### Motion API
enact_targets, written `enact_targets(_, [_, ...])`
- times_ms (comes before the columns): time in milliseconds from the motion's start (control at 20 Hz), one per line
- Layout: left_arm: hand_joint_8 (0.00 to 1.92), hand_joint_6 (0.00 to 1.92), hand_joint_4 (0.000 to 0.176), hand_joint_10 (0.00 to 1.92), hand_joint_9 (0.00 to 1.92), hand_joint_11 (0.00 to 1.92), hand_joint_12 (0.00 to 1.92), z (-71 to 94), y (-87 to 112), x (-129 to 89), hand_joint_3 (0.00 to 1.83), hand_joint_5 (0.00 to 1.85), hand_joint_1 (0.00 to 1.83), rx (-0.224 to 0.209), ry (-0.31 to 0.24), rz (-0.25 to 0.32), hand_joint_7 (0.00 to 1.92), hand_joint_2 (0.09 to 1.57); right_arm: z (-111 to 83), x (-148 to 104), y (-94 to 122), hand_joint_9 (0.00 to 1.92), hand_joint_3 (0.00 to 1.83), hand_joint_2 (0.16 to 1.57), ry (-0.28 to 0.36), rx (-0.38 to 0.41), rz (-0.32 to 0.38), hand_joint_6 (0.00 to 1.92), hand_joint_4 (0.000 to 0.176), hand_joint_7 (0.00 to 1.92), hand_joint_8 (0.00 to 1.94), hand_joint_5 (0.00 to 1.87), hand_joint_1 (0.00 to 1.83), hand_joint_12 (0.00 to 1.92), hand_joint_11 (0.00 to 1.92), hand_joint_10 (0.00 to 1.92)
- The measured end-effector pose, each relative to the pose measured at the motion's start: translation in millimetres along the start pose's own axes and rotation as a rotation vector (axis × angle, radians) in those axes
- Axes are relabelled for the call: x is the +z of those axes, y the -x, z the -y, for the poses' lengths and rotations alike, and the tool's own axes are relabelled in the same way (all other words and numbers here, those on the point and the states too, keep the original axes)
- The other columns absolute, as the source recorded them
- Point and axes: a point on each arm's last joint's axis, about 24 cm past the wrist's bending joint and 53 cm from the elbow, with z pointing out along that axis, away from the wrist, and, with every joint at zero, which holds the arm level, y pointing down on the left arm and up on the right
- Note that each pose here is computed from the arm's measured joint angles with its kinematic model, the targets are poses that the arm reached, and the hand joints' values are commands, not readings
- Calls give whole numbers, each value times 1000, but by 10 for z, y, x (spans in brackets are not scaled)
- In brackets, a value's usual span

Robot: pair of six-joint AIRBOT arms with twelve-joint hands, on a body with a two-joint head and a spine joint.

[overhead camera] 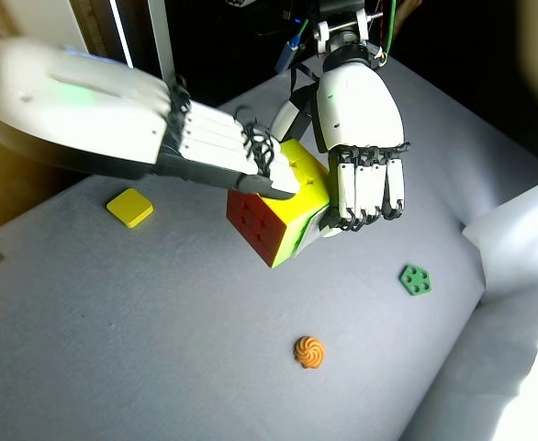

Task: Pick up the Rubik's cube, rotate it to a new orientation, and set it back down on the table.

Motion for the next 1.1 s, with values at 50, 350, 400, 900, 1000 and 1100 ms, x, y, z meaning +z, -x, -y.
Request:
enact_targets(50, [1806, 1463, 0, 1600, 339, 73, 1851, -25, -19, -5, 0, 588, 1075, -1, 5, -4, 547, 1363, -11, 1, -29, 0, 0, 644, 5, 1, -9, 0, 0, 0, 0, 0, 224, 0, 0, 0])
enact_targets(350, [1794, 1435, 0, 1633, 394, 181, 1838, -36, -61, -8, 0, 609, 1086, 0, 4, -17, 559, 1354, -95, 38, -130, 0, 0, 661, 25, 4, -40, 0, 0, 0, 0, 0, 174, 3, 5, 0])
enact_targets(400, [1814, 1465, 0, 1628, 362, 116, 1870, -35, -63, -8, 2, 604, 1071, 0, 4, -18, 527, 1364, -101, 42, -172, 0, 0, 660, 26, 6, -52, 0, 0, 0, 0, 0, 183, 2, 2, 0])
enact_targets(900, [1853, 1441, 0, 1662, 343, 98, 1913, -31, -68, -7, 0, 603, 1084, 1, 2, -20, 521, 1368, -64, 39, -315, 0, 0, 634, 12, 1, -96, 0, 0, 0, 0, 0, 177, 14, 24, 0])
enact_targets(1000, [1850, 1411, 0, 1691, 382, 197, 1921, -34, -64, -8, 0, 603, 1100, 1, 3, -18, 546, 1361, -57, 36, -348, 0, 0, 641, 10, -11, -107, 0, 0, 0, 0, 0, 197, 6, 12, 0])
enact_targets(1100, [1836, 1398, 0, 1726, 391, 195, 1921, -31, -67, -7, 0, 621, 1102, 1, 2, -20, 553, 1353, -52, 37, -341, 0, 0, 645, 8, -7, -104, 0, 0, 0, 0, 0, 149, 5, 11, 0])
